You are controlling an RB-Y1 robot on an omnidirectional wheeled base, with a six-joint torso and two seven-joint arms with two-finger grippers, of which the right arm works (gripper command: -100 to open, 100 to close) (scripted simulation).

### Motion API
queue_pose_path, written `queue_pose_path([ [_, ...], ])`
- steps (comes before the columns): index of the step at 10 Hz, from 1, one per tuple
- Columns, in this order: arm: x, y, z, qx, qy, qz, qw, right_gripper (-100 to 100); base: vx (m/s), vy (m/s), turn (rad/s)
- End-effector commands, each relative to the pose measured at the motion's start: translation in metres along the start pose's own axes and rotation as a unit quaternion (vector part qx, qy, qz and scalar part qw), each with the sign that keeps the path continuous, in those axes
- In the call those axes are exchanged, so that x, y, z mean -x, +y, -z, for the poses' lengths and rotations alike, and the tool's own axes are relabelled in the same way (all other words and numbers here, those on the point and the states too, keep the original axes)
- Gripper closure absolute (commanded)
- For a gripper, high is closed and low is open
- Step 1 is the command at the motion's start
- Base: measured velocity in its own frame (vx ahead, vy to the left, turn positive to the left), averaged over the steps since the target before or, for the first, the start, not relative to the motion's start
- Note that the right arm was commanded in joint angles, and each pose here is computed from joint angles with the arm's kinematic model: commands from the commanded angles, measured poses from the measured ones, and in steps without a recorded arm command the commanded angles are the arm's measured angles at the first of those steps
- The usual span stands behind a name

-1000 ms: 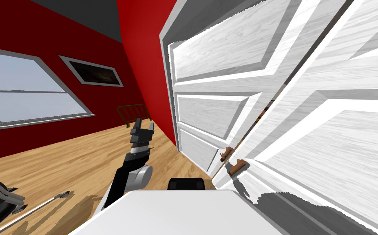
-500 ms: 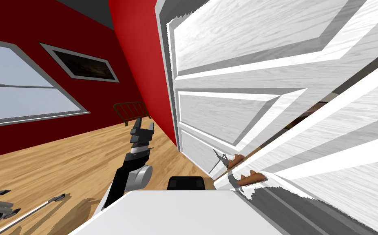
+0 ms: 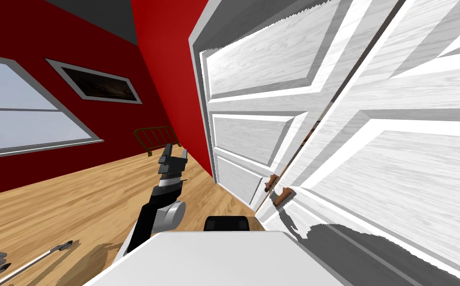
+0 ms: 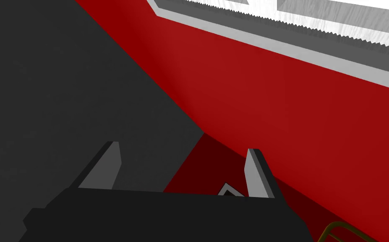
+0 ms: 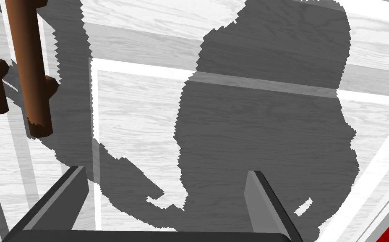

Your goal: Push the door open

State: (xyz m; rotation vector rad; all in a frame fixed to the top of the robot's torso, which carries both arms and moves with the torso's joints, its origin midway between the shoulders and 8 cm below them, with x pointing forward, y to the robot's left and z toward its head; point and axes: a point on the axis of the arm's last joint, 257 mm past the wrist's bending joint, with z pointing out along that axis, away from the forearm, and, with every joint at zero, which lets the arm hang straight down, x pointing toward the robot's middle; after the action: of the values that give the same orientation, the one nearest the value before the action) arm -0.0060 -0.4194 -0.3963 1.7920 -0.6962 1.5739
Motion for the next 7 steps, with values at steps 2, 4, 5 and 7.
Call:
queue_pose_path([
  [2, 0.008, 0.030, 0.0141, 0.019, -0.021, 0.027, 0.9993, -100, -0.154, -0.099, -0.116],
  [4, 0.010, 0.044, 0.0193, 0.031, -0.030, 0.036, 0.9984, -100, -0.054, -0.137, -0.058],
  [5, 0.010, 0.041, 0.0173, 0.030, -0.028, 0.033, 0.9986, -100, 0.125, -0.107, 0.062],
  [7, 0.008, 0.027, 0.0084, 0.024, -0.020, 0.020, 0.9993, -100, 0.197, -0.051, 0.094],
])
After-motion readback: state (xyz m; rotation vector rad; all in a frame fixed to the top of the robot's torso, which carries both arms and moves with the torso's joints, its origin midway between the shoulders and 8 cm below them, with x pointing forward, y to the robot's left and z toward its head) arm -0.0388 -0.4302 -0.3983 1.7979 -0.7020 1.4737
